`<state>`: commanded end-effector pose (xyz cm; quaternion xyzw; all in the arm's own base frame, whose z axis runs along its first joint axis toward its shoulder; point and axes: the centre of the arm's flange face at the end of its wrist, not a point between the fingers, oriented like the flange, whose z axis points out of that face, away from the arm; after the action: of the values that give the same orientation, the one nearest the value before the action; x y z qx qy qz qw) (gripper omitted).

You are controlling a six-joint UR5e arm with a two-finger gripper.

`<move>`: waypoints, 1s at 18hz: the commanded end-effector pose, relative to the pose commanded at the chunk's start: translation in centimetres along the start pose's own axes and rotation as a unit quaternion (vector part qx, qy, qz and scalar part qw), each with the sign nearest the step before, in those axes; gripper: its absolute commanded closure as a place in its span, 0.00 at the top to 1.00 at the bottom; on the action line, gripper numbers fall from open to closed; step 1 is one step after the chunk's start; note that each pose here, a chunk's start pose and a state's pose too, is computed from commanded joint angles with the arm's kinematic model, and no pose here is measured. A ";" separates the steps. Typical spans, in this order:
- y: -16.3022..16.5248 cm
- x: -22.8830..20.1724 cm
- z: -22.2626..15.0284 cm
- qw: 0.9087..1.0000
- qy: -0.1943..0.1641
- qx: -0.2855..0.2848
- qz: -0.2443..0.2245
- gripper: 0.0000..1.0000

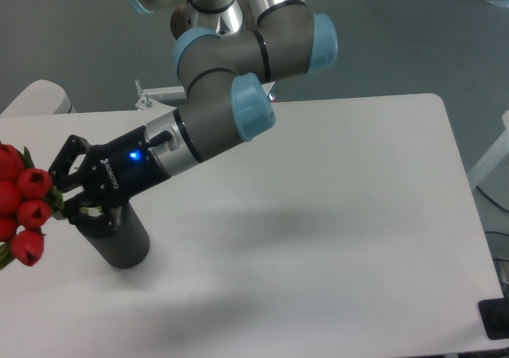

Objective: Insert the flowers into the vase
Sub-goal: 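Lower the tulip stems down into the black vase opening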

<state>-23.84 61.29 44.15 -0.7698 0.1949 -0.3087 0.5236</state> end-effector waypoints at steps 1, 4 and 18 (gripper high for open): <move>0.4 -0.1 0.0 1.000 0.000 0.000 -0.002 0.04; 2.2 -0.1 0.3 1.000 0.003 -0.002 0.009 0.04; 6.5 0.7 0.5 1.000 0.013 0.006 0.025 0.08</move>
<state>-22.87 58.79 38.21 -0.7575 0.2189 -0.3069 0.5330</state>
